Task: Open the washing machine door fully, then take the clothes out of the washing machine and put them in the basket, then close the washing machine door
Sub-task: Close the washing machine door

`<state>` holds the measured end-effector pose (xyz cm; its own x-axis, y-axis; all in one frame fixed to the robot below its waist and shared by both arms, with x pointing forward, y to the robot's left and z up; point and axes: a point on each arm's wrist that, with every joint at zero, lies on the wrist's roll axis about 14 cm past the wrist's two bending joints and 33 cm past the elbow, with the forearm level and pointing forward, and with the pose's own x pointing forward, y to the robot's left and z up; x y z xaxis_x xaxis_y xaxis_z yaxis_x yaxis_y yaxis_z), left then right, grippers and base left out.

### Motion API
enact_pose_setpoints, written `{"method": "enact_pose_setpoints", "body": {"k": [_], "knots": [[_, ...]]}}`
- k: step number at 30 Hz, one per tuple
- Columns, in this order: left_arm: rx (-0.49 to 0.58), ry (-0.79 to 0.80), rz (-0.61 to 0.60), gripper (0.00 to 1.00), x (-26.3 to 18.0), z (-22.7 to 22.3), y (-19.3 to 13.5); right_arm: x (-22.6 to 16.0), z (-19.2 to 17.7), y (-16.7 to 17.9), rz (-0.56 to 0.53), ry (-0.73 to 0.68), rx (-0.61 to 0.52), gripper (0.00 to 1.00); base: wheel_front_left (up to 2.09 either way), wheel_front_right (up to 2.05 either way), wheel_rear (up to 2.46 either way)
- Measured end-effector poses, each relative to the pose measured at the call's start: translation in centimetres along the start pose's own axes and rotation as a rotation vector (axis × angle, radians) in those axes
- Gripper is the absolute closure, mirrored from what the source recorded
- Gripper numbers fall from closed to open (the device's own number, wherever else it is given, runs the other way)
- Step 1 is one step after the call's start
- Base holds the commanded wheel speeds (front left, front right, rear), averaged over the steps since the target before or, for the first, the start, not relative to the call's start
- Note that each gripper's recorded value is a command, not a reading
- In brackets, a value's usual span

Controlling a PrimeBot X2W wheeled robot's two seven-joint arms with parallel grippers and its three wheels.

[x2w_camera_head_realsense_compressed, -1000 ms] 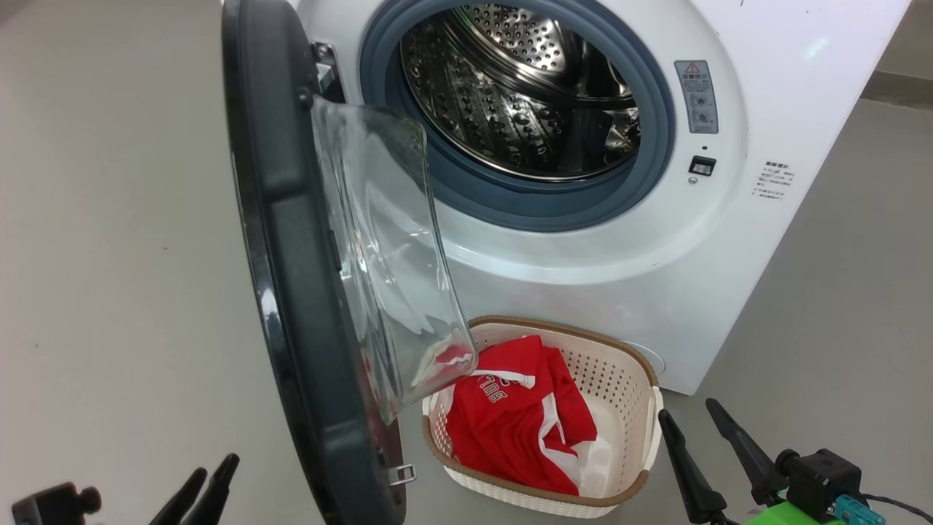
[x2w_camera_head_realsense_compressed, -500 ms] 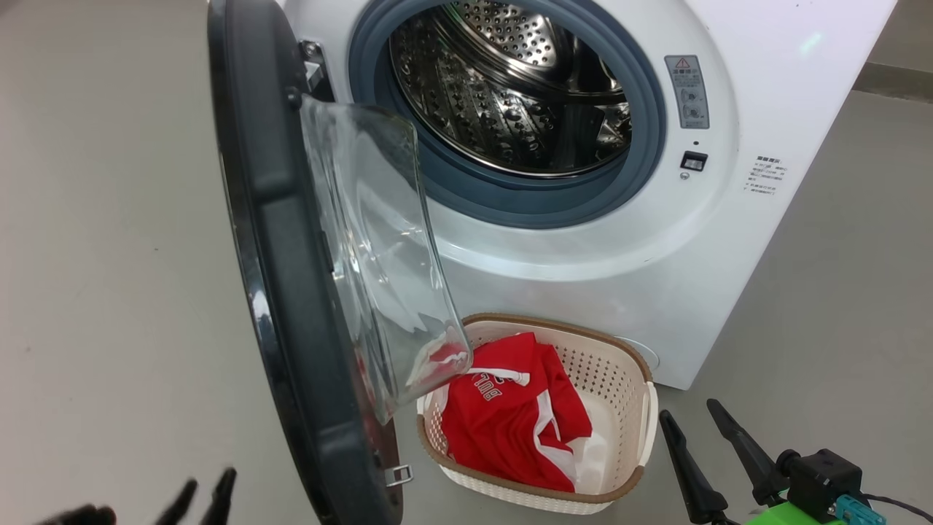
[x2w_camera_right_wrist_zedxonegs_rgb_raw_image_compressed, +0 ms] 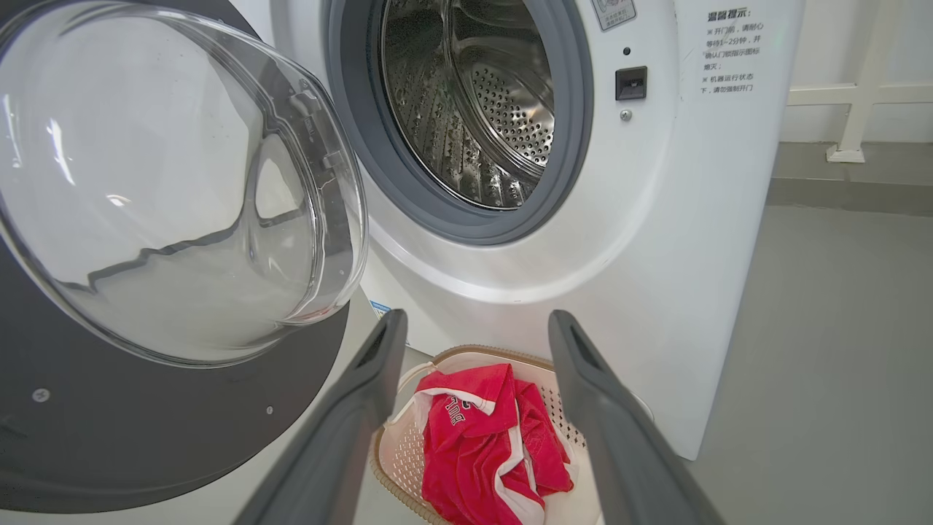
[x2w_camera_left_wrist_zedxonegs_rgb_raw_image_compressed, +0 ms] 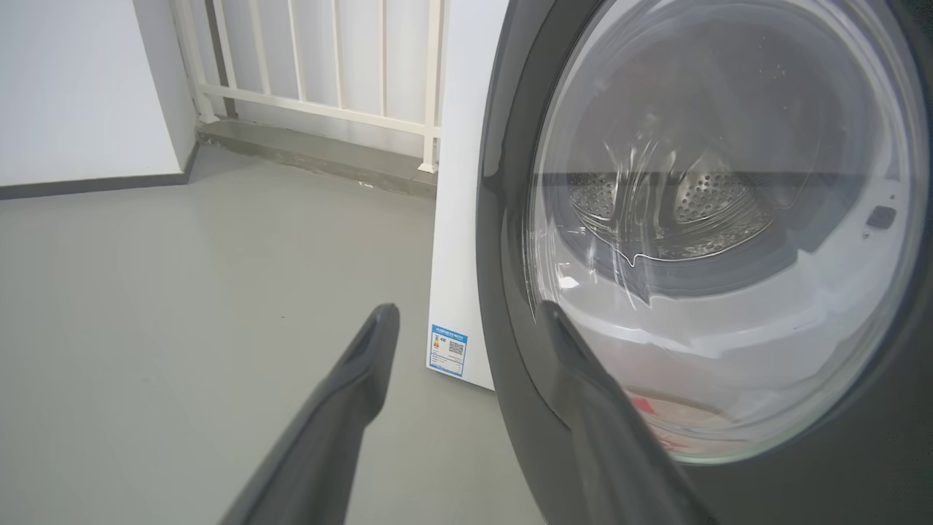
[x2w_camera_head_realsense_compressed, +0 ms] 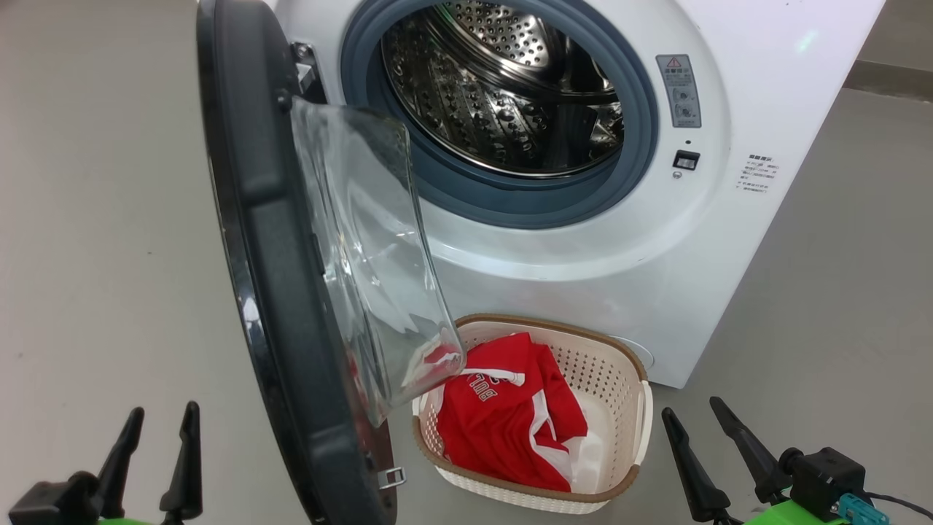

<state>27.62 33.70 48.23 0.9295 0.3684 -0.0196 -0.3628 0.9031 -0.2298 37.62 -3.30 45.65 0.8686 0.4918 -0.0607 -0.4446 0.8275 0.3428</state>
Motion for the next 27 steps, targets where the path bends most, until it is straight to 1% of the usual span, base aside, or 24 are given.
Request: {"method": "enact_pose_setpoints", "body": {"k": [4, 9, 14, 24, 25, 26, 27], "knots": [[0.047, -0.025, 0.026, 0.0, -0.5, 0.3, 0.0, -0.1, 0.3, 0.0, -0.002, -0.008, -0.002, 0.0, 0.0, 0.0, 0.0], [0.077, 0.001, 0.035, 0.0, -1.4, -0.9, -0.4, -0.2, 0.5, 0.0, -0.004, -0.016, -0.005, 0.0, 0.0, 0.0, 0.0], [0.077, 0.027, 0.042, 0.0, -1.8, -1.8, -0.5, -0.3, 0.6, -0.1, -0.007, -0.018, -0.005, 0.0, 0.0, 0.0, 0.0], [0.07, 0.016, 0.044, 0.0, -1.9, -1.6, -0.5, -0.3, 0.8, -0.1, -0.007, -0.024, -0.008, 0.0, 0.0, 0.0, 0.0], [0.07, 0.009, 0.041, 0.14, -1.8, -1.4, -0.6, -0.3, 0.8, -0.1, -0.007, -0.025, -0.009, 0.0, 0.0, 0.0, 0.0], [0.069, 0.002, 0.038, 0.56, -1.8, -1.1, -0.7, -0.3, 0.9, -0.1, -0.007, -0.025, -0.009, 0.0, 0.0, 0.0, 0.0], [0.067, -0.006, 0.034, 0.87, -1.7, -0.9, -0.9, -0.3, 0.8, -0.1, -0.008, -0.025, -0.008, 0.0, 0.0, 0.0, 0.0]]}}
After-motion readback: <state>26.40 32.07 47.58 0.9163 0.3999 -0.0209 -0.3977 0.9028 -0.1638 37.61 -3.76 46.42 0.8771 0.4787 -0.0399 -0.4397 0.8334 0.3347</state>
